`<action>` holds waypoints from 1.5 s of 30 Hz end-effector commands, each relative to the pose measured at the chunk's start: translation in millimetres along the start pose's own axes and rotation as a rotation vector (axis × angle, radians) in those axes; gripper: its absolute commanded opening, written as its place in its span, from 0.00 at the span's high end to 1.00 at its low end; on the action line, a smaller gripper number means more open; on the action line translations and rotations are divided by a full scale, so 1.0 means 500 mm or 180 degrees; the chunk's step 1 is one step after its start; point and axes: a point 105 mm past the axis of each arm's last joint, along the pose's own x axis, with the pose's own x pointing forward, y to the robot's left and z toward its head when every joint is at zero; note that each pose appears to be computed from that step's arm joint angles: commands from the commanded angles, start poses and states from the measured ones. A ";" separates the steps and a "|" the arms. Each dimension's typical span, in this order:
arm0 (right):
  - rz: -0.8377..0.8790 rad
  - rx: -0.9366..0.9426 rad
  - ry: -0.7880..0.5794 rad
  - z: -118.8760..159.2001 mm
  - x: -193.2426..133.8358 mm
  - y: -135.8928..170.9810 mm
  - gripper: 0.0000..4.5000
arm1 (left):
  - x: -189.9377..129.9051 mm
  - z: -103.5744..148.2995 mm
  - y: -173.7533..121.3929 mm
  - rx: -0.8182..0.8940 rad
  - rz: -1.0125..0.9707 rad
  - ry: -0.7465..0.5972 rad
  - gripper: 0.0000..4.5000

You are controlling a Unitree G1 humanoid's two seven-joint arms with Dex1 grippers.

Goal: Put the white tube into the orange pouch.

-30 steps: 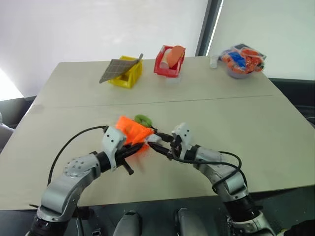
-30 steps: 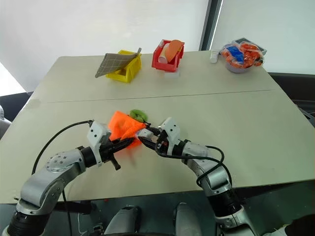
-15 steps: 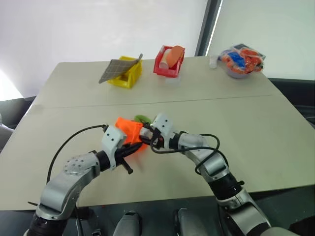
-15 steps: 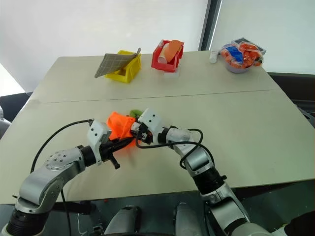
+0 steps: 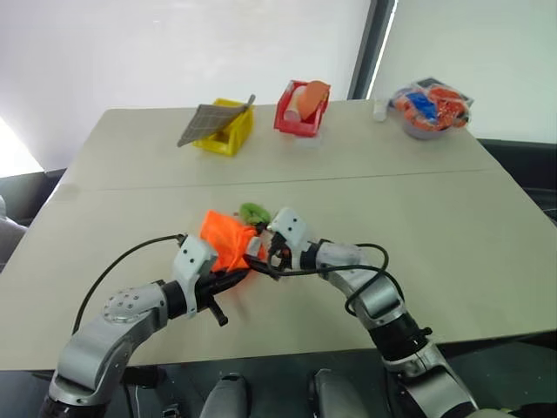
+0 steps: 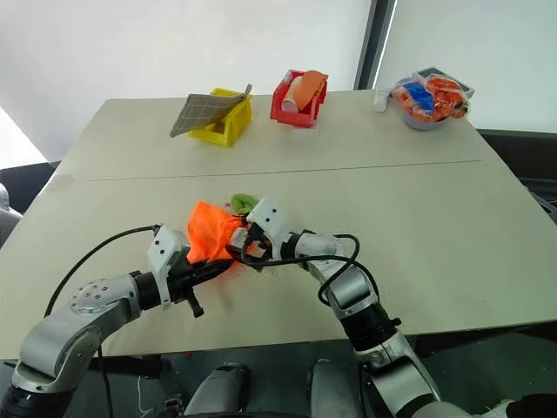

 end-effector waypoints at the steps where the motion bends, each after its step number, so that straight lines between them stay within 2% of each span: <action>1: 0.0375 0.0012 -0.0305 0.044 -0.021 0.040 0.01 | -0.017 0.033 0.019 0.0089 0.0151 -0.0255 1.00; 7: 0.0436 0.0139 -0.0405 0.045 -0.071 0.040 0.01 | -0.037 0.041 0.062 -0.0253 0.0379 -0.0491 1.00; 8: 0.0431 0.0185 -0.0407 0.043 -0.075 0.039 0.06 | -0.041 0.040 0.066 -0.0325 0.0390 -0.0521 1.00; 10: 0.0422 0.0276 -0.0376 0.035 -0.076 0.037 0.19 | -0.047 0.037 0.071 -0.0422 0.0396 -0.0538 1.00; 17: 0.0374 0.0275 -0.0190 0.011 -0.042 0.043 0.99 | -0.075 0.007 0.096 -0.0883 0.0463 -0.0557 1.00; 28: 0.0508 0.0212 -0.0155 0.015 0.025 0.070 0.99 | -0.078 0.009 0.091 -0.0972 0.0333 -0.0529 1.00; 34: 0.0141 0.0176 -0.0126 0.017 0.072 0.050 0.99 | -0.076 0.013 0.068 -0.0891 0.0185 -0.0451 1.00; 39: 0.0199 0.0152 -0.0228 0.021 0.039 0.045 0.99 | -0.086 -0.019 0.061 -0.0746 0.0180 -0.0128 1.00; 45: 0.0458 0.0048 -0.0353 0.031 -0.050 0.043 0.99 | -0.114 -0.061 0.073 -0.0408 0.0246 0.0312 1.00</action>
